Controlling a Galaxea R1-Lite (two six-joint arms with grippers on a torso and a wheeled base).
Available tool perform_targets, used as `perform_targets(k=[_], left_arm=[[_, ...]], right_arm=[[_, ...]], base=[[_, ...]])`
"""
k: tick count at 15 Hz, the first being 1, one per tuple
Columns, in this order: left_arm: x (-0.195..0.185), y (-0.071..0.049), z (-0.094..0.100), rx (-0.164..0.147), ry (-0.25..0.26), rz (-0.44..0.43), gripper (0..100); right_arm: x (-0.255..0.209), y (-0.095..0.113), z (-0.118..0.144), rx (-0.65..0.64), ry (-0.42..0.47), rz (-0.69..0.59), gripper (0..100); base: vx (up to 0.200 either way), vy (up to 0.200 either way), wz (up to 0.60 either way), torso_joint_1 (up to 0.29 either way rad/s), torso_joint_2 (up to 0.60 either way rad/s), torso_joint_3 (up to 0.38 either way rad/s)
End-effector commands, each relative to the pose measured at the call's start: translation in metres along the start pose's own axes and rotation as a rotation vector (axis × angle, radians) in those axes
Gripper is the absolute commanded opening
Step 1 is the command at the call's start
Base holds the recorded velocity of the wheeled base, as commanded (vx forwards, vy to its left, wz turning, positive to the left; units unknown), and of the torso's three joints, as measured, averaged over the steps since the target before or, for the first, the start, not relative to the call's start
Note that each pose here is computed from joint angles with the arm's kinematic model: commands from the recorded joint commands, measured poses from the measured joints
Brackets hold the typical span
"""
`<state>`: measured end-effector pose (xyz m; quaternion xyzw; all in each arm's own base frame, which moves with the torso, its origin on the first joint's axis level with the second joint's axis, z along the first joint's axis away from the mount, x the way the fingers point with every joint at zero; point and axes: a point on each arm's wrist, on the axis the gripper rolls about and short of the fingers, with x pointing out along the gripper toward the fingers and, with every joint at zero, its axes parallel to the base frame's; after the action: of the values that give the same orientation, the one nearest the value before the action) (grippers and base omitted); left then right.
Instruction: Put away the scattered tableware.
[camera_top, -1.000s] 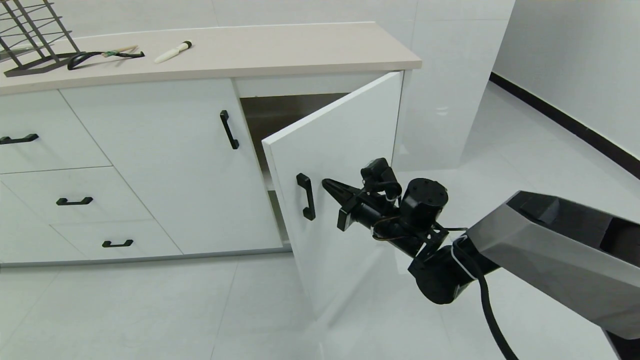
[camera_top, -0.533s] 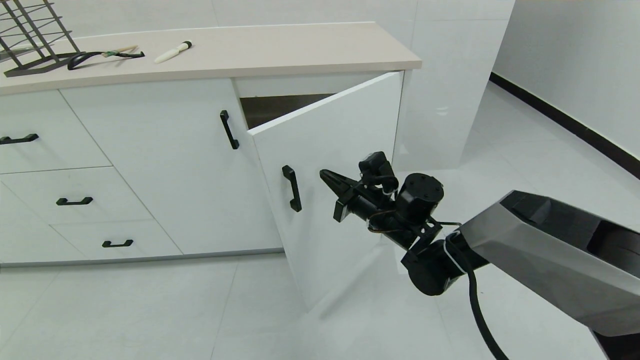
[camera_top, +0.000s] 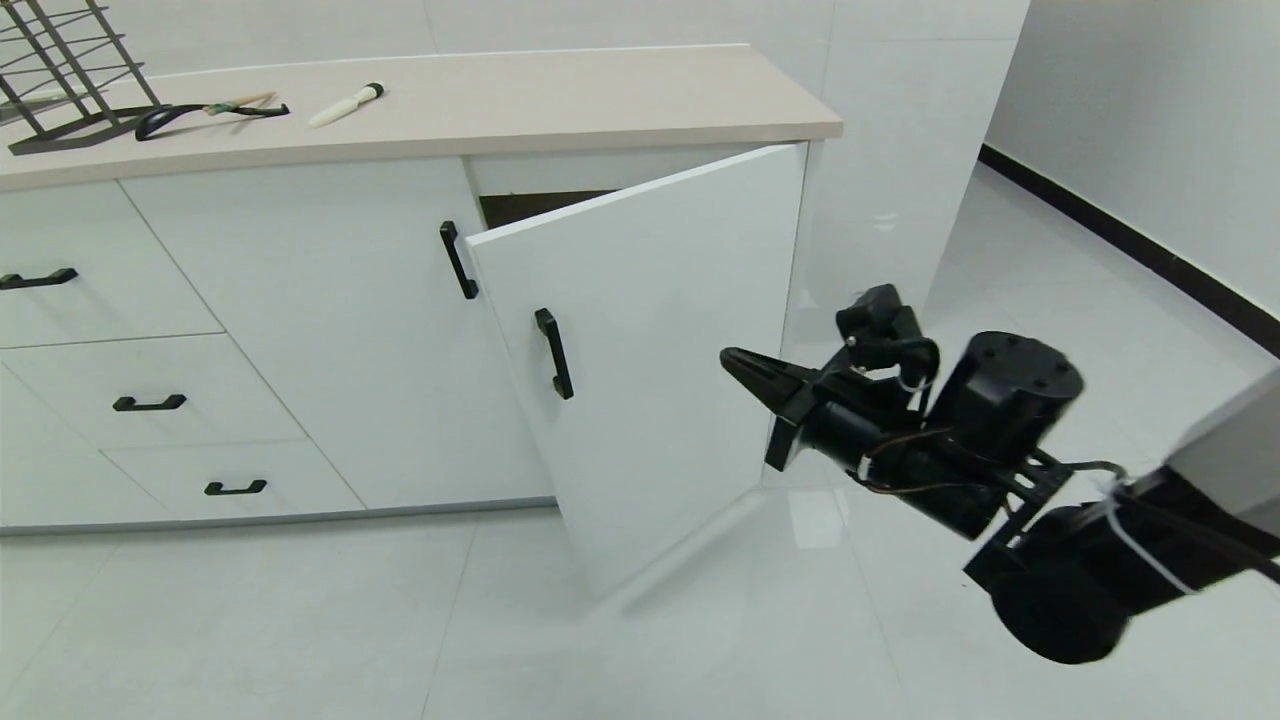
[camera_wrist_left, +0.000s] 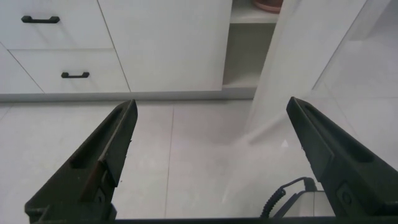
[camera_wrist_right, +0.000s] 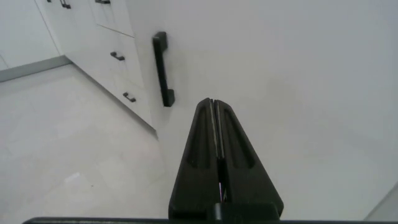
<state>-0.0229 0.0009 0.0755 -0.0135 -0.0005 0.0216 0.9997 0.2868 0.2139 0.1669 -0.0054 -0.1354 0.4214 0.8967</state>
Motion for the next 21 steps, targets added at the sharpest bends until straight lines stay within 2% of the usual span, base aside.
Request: perform_targets(k=[1,4,6,7,8,10,12,16,18,20,21], left_arm=[[0.0,0.0,0.0,-0.001,0.0,0.001,100],[0.0,0.0,0.0,-0.001,0.0,0.001,100],[0.0,0.0,0.0,-0.001,0.0,0.001,100],[0.0,0.0,0.0,0.002,0.0,0.0,100],[0.0,0.0,0.0,0.002,0.0,0.001,100],[0.0,0.0,0.0,0.004,0.0,0.001,100],[0.0,0.0,0.0,0.004,0.0,0.001,100],[0.0,0.0,0.0,0.002,0.0,0.003,100],[0.0,0.0,0.0,0.002,0.0,0.001,100],[0.0,0.0,0.0,0.002,0.0,0.0,100],[0.0,0.0,0.0,0.002,0.0,0.001,100]], right_arm=[[-0.066,0.009,0.055,-0.019,-0.047,-0.019,0],[-0.123,0.011,0.077,-0.043,-0.063,-0.077,0],[-0.201,0.013,0.081,-0.083,-0.036,-0.226,0],[-0.216,0.016,0.081,-0.094,-0.036,-0.257,0],[-0.255,0.031,0.084,-0.136,-0.075,-0.323,0],[-0.278,0.041,0.099,-0.211,-0.157,-0.399,0],[-0.285,0.045,0.101,-0.225,-0.164,-0.42,0],[-0.321,0.072,0.074,-0.136,0.025,-0.432,0],[-0.34,0.087,0.06,-0.12,0.07,-0.451,0],[-0.359,0.101,0.036,-0.084,0.149,-0.472,0],[-0.36,0.102,0.03,-0.055,0.199,-0.474,0]], base=[[0.0,0.0,0.0,0.0,0.0,0.0],[0.0,0.0,0.0,0.0,0.0,0.0],[0.0,0.0,0.0,0.0,0.0,0.0],[0.0,0.0,0.0,0.0,0.0,0.0],[0.0,0.0,0.0,0.0,0.0,0.0],[0.0,0.0,0.0,0.0,0.0,0.0],[0.0,0.0,0.0,0.0,0.0,0.0],[0.0,0.0,0.0,0.0,0.0,0.0],[0.0,0.0,0.0,0.0,0.0,0.0],[0.0,0.0,0.0,0.0,0.0,0.0],[0.0,0.0,0.0,0.0,0.0,0.0]])
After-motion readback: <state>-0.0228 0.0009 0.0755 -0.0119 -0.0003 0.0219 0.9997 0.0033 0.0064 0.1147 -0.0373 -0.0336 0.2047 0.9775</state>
